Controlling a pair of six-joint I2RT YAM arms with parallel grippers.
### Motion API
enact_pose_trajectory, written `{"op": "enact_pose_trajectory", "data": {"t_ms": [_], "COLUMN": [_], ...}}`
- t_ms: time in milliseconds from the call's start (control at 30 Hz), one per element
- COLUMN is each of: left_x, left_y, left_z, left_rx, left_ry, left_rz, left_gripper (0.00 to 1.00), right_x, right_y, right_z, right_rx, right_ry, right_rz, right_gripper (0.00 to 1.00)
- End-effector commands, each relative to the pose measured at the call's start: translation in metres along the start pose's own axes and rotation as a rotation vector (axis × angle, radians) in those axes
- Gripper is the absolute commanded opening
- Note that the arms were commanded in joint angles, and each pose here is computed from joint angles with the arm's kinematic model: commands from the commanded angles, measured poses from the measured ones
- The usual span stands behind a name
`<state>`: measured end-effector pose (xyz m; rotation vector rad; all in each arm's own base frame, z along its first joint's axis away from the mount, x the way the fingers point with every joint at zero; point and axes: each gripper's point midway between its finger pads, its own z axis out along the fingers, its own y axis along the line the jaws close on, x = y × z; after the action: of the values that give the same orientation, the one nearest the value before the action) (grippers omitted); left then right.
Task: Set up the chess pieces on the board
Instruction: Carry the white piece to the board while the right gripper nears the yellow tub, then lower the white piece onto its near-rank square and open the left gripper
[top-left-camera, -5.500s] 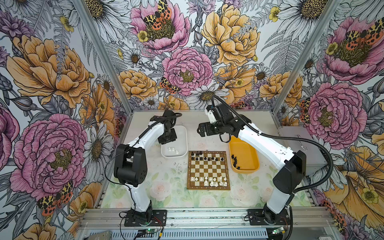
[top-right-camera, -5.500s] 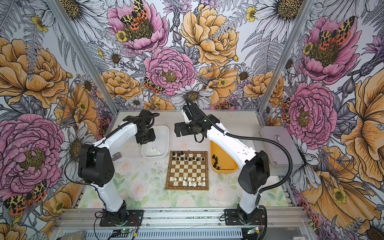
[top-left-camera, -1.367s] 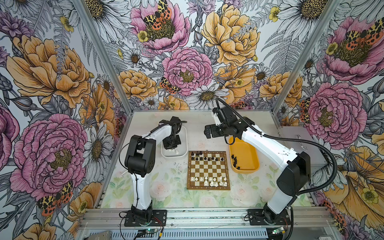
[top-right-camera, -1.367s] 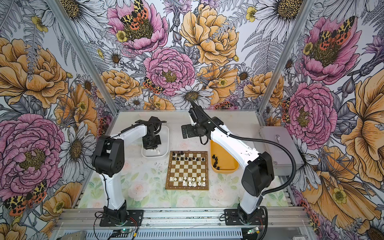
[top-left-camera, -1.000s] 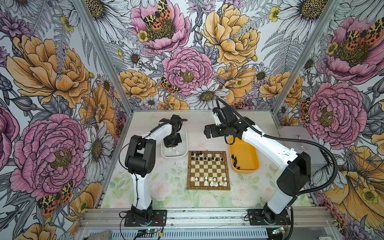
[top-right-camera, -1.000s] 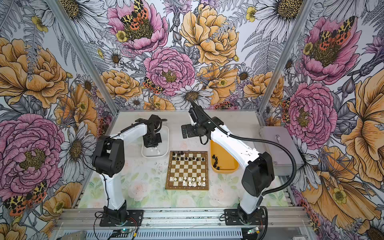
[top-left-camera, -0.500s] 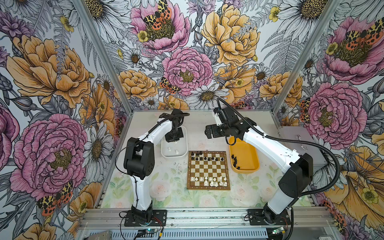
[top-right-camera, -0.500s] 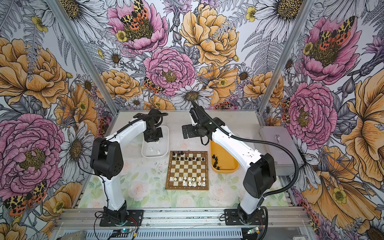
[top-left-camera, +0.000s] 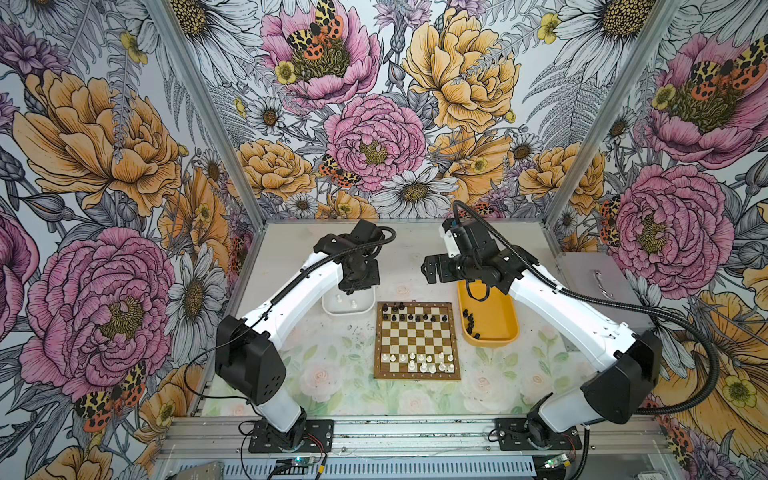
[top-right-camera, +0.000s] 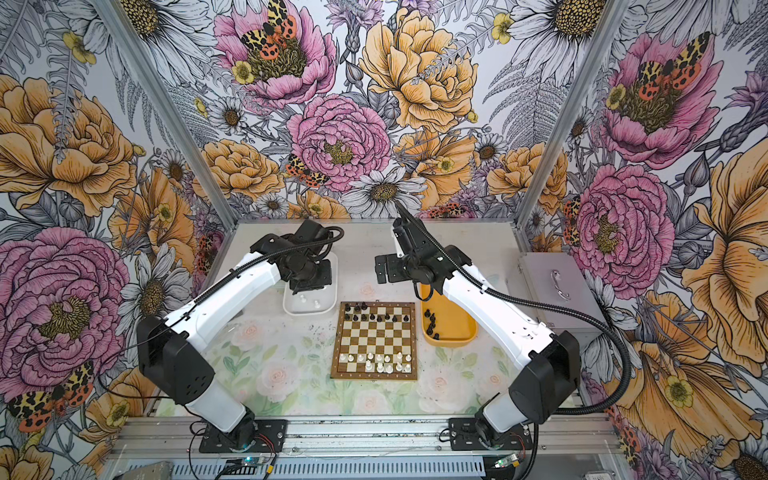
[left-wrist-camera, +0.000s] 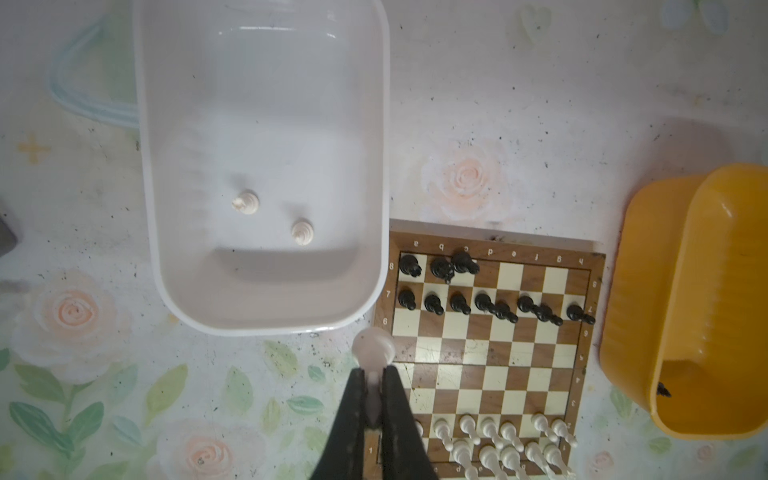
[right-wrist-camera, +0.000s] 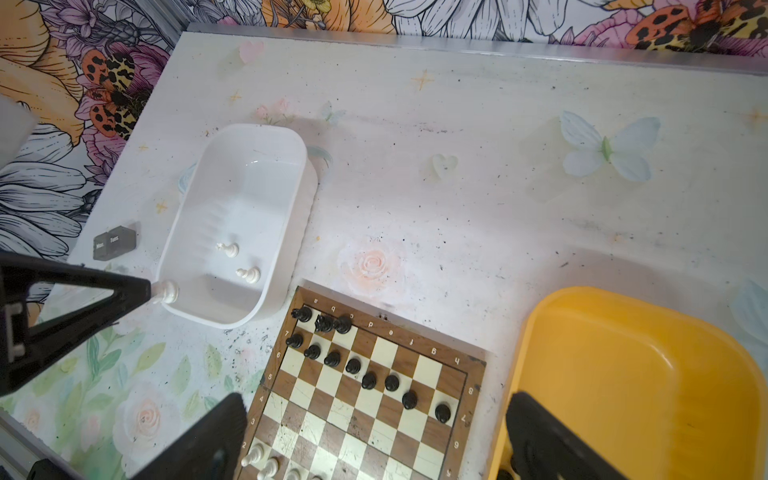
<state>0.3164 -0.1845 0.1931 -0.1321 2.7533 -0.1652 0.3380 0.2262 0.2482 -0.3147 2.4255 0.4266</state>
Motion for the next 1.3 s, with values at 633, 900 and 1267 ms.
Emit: {"op": "enact_pose_trajectory", "data": {"t_ms": [633, 900, 1267], "left_x": [0.181, 0.199, 0.202], "left_y": [-0.051, -0.058, -0.058], "left_z": [-0.003, 0.022, 0.052], "left_rx": [-0.072, -0.117, -0.075], "left_ry": [-0.022, 0.009, 0.062], "left_rz": [0.020, 0.087, 0.082], "left_gripper": [0.03, 0.06, 0.07], "right_x": [0.087, 0.092, 0.095], "right_y": [-0.009, -0.012, -0.018], "right_z": [-0.111, -0.119, -0.118], "right_rx": [-0.091, -0.091, -0.061], "right_ry": [-0.025, -0.036, -0.038], "right_rz": [-0.010, -0.012, -0.006], "right_gripper": [1.00, 1.00, 1.00]}}
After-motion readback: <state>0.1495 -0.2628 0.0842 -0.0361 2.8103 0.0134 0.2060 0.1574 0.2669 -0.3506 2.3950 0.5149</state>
